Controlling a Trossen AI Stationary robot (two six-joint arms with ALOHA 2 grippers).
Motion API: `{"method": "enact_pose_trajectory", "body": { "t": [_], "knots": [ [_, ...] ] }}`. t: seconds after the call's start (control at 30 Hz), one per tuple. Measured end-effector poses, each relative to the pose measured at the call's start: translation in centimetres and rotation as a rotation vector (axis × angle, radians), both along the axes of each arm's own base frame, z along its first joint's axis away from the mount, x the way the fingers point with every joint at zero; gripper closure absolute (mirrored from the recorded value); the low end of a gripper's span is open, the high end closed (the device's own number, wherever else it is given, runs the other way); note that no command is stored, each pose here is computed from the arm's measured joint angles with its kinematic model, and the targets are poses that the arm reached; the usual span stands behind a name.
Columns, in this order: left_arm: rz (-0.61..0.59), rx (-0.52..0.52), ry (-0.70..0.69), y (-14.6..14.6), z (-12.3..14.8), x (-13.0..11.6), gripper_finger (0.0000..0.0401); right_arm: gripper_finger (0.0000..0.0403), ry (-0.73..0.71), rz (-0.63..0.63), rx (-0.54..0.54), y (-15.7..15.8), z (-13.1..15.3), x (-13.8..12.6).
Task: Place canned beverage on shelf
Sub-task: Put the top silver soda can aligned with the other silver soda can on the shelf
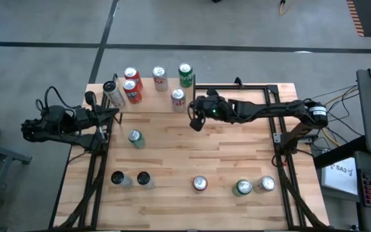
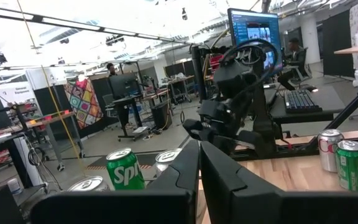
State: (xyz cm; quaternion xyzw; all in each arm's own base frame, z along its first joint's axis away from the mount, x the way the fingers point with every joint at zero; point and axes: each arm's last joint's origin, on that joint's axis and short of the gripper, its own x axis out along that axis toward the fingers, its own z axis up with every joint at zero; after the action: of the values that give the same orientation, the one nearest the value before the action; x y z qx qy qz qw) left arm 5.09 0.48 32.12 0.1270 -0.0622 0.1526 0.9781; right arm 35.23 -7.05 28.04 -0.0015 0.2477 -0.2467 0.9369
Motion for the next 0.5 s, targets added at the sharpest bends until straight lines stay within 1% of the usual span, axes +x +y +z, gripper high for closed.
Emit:
{"method": "enact_pose_trajectory", "body": {
  "t": [0.27, 0.5],
  "knots": [
    [0.001, 0.006, 0.001, 0.0, 0.0, 0.0, 0.0401, 0.0394, -0.053, -0.071, 0.012, -2.0, 0.2, 0.4],
    [0.001, 0.006, 0.001, 0.0, 0.0, 0.0, 0.0401, 0.0394, -0.06, -0.062, 0.0, -2.1, 0.0, 0.7]
  ]
}}
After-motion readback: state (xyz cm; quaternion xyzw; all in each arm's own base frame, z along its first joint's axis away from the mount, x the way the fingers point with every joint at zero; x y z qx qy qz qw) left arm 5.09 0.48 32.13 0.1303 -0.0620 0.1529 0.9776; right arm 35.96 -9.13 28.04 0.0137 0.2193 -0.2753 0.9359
